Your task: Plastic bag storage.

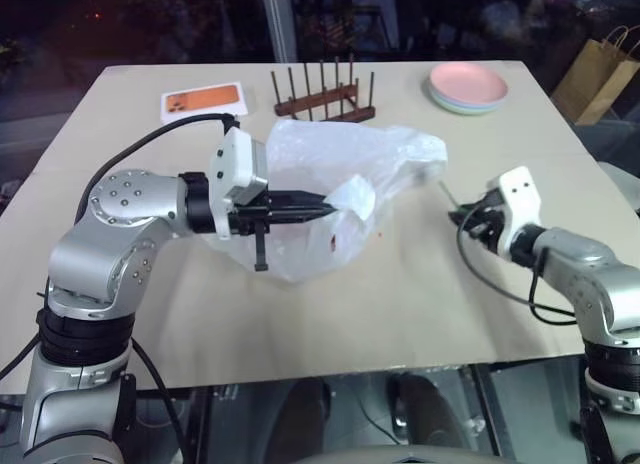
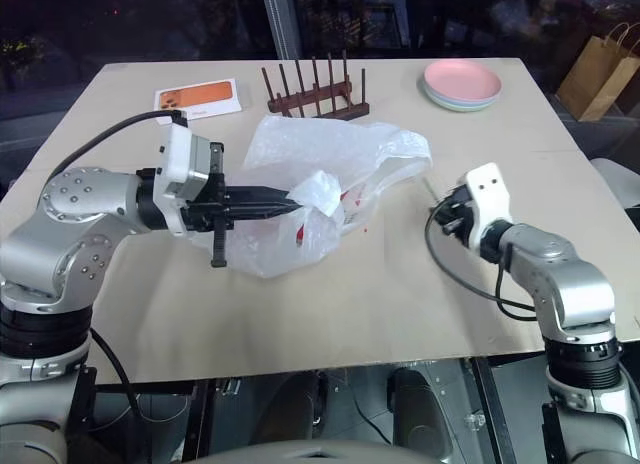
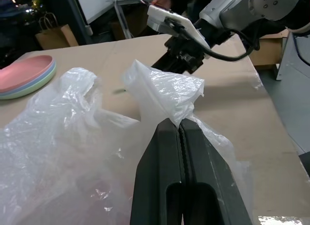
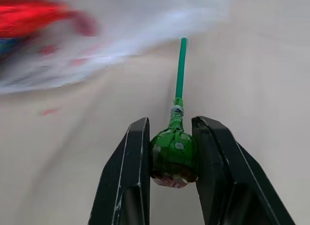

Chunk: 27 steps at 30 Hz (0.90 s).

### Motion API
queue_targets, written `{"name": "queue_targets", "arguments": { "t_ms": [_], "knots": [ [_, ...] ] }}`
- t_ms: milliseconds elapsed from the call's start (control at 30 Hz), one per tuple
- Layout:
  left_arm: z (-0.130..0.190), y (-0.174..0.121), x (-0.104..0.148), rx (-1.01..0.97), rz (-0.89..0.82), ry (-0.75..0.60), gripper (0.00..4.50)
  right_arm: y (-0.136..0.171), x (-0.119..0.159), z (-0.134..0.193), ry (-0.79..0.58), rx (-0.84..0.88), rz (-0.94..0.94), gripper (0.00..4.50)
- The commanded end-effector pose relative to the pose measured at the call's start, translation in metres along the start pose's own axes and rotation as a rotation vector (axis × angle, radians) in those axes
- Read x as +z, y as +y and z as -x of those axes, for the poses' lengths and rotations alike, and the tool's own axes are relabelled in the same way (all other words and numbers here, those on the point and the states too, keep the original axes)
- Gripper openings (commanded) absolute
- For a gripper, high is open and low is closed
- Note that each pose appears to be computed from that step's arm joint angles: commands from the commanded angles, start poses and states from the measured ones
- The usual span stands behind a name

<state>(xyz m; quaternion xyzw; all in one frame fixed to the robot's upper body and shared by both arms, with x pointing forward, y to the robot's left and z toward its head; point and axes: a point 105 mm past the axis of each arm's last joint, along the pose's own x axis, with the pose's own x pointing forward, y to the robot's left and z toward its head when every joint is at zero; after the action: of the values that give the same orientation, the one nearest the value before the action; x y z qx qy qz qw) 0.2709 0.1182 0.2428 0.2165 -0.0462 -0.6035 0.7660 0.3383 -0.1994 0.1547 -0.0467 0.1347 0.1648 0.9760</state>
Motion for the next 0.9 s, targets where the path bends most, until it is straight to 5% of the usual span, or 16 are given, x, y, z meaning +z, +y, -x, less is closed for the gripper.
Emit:
{"name": "queue_targets", "arguments": {
  "t_ms": [33,167,300,533,800,900],
  "knots": [
    [0.002,-0.003,0.011,0.012,-0.043,-0.016,0.00,-0.043,0.006,0.029,-0.037,-0.211,-0.061,0.73],
    [0.001,-0.003,0.012,0.018,-0.043,-0.022,0.00,-0.073,-0.002,0.057,-0.042,-0.400,-0.119,0.73],
    [0.000,-0.002,0.011,0.018,-0.039,-0.026,0.00,-0.049,-0.003,0.044,-0.042,-0.356,-0.139,0.73],
    [0.003,-0.005,0.014,0.006,-0.019,-0.032,0.00,0.138,0.052,-0.001,-0.156,0.522,-0.280,0.73],
    [0.005,-0.005,0.015,0.021,-0.008,-0.023,0.00,0.099,0.053,-0.009,-0.146,0.373,-0.270,4.47],
    [0.004,-0.004,0.015,0.023,-0.007,-0.028,0.00,0.088,0.048,-0.008,-0.131,0.329,-0.249,4.47]
  ]
}}
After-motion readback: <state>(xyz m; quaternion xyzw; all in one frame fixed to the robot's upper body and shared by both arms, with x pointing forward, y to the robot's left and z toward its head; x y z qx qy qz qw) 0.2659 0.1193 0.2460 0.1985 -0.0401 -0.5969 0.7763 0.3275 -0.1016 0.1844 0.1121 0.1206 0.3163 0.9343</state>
